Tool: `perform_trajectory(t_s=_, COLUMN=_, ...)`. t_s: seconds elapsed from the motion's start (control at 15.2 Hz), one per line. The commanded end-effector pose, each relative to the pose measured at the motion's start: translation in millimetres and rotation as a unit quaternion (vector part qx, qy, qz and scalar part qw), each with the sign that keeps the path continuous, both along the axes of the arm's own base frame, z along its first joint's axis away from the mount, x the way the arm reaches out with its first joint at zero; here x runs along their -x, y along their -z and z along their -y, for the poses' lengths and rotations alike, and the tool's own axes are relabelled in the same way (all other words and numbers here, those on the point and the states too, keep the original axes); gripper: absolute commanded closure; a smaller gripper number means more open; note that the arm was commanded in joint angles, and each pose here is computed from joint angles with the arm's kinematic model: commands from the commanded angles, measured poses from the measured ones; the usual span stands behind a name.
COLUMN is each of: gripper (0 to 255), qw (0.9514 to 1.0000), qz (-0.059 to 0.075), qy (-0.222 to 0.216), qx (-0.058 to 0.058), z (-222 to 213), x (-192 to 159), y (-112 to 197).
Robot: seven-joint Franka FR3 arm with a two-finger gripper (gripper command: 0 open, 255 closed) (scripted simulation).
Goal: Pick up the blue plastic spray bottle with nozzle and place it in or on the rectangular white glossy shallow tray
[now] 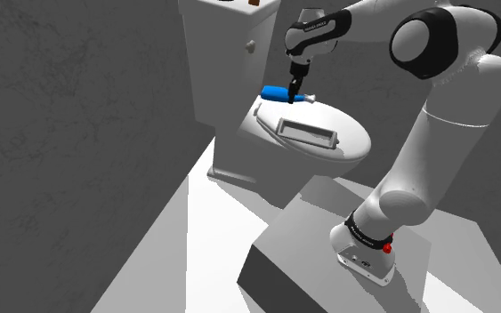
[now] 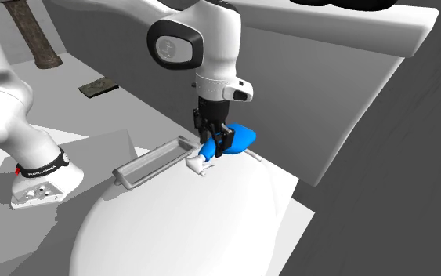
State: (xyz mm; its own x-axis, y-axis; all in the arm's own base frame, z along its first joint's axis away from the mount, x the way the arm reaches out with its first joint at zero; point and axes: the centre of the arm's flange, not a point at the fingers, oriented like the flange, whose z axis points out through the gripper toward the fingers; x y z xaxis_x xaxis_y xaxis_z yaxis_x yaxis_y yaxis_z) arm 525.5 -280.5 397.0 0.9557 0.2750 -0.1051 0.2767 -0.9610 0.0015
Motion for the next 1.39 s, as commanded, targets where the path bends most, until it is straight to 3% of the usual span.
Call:
perform_trajectory(t_s=0.0, gripper=255, qw=1.0, qz=0.0, qy=0.0, qx=0.0, z=-0.7, x=-0.1, y=-11.0)
perform_trajectory(t_s=0.53, gripper=255, qw=1.0, qz=0.0, qy=0.0, qx=0.0, z=-0.7, x=-0.1, y=-50.9)
perform_trajectory(t_s=1.32, gripper=255, qw=1.0, qz=0.0, qy=0.0, qx=0.0, z=-65.1, x=144.6, y=-54.8)
